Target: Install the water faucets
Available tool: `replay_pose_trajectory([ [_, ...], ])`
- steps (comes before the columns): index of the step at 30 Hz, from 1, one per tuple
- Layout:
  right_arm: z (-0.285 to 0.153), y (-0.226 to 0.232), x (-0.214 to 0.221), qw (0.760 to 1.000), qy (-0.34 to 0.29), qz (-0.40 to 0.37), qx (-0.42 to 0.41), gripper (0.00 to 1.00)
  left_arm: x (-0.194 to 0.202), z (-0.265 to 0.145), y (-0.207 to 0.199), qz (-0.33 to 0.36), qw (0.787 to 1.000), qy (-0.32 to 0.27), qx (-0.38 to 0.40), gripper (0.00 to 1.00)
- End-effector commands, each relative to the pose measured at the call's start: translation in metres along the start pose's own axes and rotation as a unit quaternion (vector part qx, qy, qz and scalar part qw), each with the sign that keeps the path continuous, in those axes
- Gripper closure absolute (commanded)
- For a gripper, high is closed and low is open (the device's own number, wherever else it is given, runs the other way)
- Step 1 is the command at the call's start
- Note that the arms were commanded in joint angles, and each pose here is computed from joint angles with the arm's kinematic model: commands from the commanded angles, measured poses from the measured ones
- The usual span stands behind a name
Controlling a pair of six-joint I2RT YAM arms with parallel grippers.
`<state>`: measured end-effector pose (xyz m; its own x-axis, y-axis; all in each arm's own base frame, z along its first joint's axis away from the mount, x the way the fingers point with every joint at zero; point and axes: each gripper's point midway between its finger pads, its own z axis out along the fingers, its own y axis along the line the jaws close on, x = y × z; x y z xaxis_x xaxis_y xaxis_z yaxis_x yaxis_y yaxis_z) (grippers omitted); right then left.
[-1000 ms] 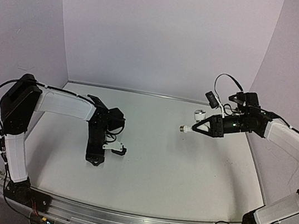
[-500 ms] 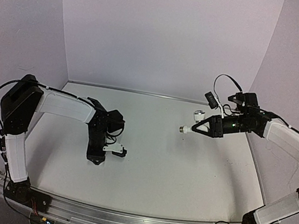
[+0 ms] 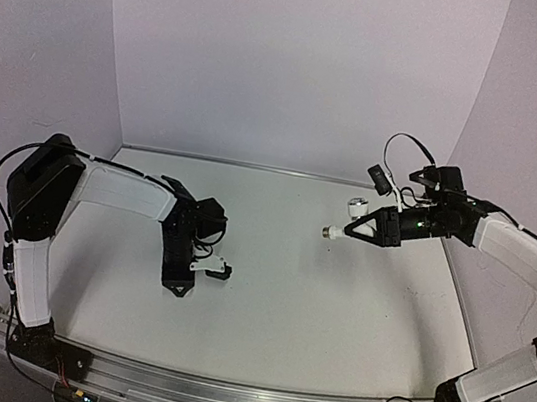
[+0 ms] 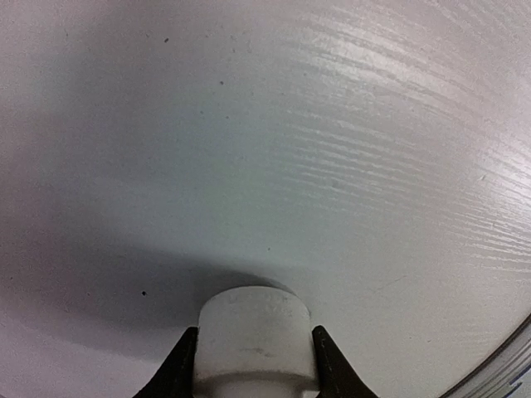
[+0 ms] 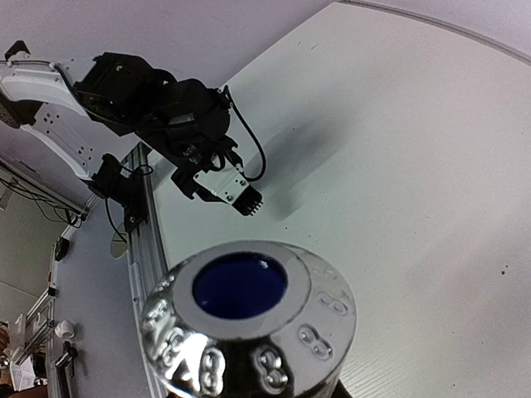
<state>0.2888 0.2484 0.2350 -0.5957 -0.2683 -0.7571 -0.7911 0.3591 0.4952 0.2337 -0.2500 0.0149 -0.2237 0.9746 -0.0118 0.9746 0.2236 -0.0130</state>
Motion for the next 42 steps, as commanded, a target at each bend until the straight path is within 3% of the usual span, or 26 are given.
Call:
replay_pose_trajectory([
  [1,-0.012,0.018,-0.035,0.997,-0.035,-0.062,-0.003,1.00,-0.059,-0.069,0.008,-0.044,0.989,-0.140,-0.002,0.96],
  [4,-0.020,0.026,-0.048,0.995,-0.050,-0.082,0.001,1.00,-0.092,-0.122,0.010,-0.073,0.969,-0.234,0.007,1.00],
  [8,-0.030,0.036,-0.068,0.992,-0.068,-0.102,0.007,1.00,-0.131,-0.198,-0.001,-0.103,0.925,-0.361,0.060,1.00],
  [13,-0.044,0.052,-0.094,0.987,-0.091,-0.130,0.012,1.00,-0.149,-0.270,-0.020,-0.102,0.872,-0.463,0.121,1.00],
  [19,-0.061,0.085,-0.109,0.978,-0.113,-0.175,-0.019,1.00,-0.139,-0.352,-0.033,-0.116,0.777,-0.603,0.138,1.00],
  [21,-0.064,0.097,-0.112,0.975,-0.118,-0.187,-0.036,1.00,-0.136,-0.369,-0.038,-0.120,0.753,-0.628,0.158,1.00],
  [25,-0.065,0.125,-0.117,0.968,-0.120,-0.204,-0.082,1.00,-0.144,-0.387,-0.064,-0.085,0.732,-0.623,0.262,1.00],
  [28,-0.069,0.147,-0.124,0.961,-0.124,-0.220,-0.110,1.00,-0.145,-0.402,-0.078,-0.051,0.698,-0.636,0.326,1.00],
  [31,-0.072,0.159,-0.132,0.957,-0.131,-0.233,-0.114,1.00,-0.141,-0.414,-0.083,-0.048,0.674,-0.649,0.349,1.00],
  [42,-0.062,0.190,-0.139,0.949,-0.128,-0.251,-0.143,1.00,-0.133,-0.431,-0.092,-0.040,0.639,-0.657,0.397,1.00],
])
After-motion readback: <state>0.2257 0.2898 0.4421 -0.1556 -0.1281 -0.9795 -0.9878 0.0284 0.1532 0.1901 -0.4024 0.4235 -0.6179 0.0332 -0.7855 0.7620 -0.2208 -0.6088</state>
